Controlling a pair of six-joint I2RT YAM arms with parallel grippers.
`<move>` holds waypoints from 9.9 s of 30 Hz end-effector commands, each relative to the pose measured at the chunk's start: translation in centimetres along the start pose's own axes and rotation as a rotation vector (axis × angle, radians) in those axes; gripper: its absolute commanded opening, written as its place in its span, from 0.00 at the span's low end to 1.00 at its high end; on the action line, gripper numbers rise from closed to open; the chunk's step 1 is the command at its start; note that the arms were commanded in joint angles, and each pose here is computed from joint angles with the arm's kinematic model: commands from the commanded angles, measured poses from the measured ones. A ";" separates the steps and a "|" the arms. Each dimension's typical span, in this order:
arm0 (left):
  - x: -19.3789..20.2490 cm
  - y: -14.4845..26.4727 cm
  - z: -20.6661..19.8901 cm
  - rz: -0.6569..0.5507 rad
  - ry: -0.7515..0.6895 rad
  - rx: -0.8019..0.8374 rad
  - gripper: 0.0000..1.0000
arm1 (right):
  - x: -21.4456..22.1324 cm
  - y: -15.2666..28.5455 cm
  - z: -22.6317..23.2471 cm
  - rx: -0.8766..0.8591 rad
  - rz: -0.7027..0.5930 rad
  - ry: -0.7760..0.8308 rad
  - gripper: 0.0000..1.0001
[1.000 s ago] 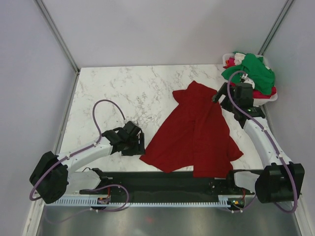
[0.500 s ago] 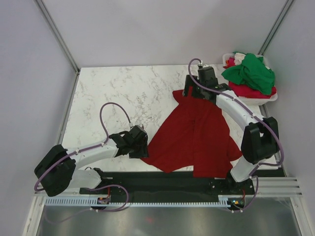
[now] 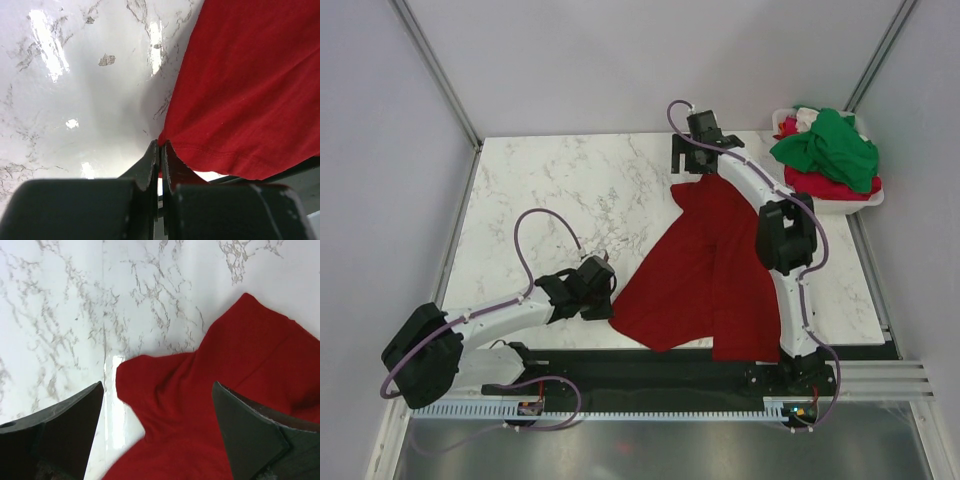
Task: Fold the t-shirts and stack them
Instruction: Flatten the tshirt out
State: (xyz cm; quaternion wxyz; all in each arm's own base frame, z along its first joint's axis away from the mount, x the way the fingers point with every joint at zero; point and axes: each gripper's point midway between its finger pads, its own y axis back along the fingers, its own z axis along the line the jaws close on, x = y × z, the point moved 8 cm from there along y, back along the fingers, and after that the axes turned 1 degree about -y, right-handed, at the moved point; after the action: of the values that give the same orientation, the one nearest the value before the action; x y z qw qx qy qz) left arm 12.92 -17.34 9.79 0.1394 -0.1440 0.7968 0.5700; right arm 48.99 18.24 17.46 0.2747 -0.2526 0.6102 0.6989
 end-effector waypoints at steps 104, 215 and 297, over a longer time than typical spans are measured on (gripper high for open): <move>-24.0 6.6 7.1 -0.237 0.189 -0.189 0.96 | -6.1 10.4 -5.9 -0.054 -0.271 -0.192 0.98; -10.1 -1.7 6.3 -0.082 0.146 -0.304 0.58 | 9.9 14.5 -6.5 -0.147 -0.045 -0.125 0.98; -7.3 12.1 5.0 -0.133 0.240 -0.083 0.57 | 20.3 21.9 -15.5 0.390 -0.014 -0.559 0.11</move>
State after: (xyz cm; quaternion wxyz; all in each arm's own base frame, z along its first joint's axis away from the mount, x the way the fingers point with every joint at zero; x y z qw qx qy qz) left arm 14.24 -7.77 21.28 0.0571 -0.2669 0.7604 0.5893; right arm 19.87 3.22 16.11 0.4526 -0.0163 0.6174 0.6432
